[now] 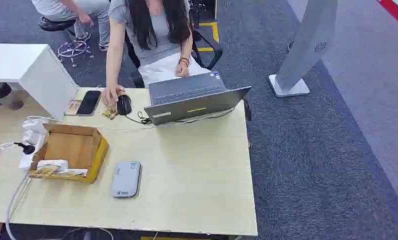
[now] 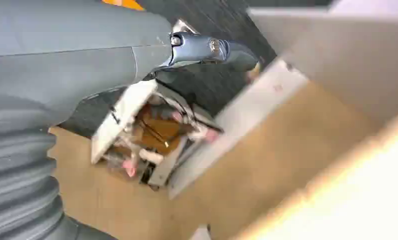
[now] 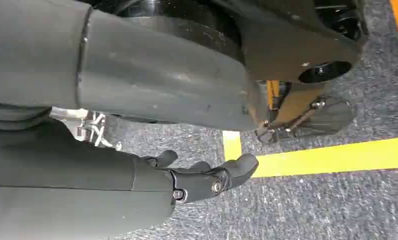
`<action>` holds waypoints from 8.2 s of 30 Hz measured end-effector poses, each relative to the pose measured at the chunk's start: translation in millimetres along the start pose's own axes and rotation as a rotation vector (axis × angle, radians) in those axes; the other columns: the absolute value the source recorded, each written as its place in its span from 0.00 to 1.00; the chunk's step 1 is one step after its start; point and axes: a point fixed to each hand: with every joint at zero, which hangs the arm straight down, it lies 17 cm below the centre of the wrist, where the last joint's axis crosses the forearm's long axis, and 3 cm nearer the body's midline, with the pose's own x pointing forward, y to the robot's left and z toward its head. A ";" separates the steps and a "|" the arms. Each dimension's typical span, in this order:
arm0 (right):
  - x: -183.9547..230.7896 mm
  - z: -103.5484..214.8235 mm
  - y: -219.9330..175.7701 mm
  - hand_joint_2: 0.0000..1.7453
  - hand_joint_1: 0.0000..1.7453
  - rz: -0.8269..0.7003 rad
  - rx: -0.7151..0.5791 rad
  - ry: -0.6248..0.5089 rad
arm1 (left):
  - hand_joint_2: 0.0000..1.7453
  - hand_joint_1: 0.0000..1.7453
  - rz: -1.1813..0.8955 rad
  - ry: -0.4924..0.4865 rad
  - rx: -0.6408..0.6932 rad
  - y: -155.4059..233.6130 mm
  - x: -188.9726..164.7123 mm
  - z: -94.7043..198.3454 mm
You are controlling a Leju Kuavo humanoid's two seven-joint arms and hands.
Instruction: Pass the card to the sensor for recognition and then transmit it.
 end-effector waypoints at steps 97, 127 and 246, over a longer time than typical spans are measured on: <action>-46.2 7.8 8.6 0.00 0.00 0.291 0.002 0.225 | 1.00 0.00 0.553 -0.369 0.196 92.2 216.1 47.1; -46.2 7.8 8.6 0.00 0.00 0.292 0.002 0.225 | 1.00 0.00 0.553 -0.369 0.196 92.2 216.2 47.1; 29.4 -4.5 -41.9 0.00 0.00 -0.213 -0.150 -0.099 | 0.00 0.00 -0.226 0.522 0.525 129.2 -97.9 61.3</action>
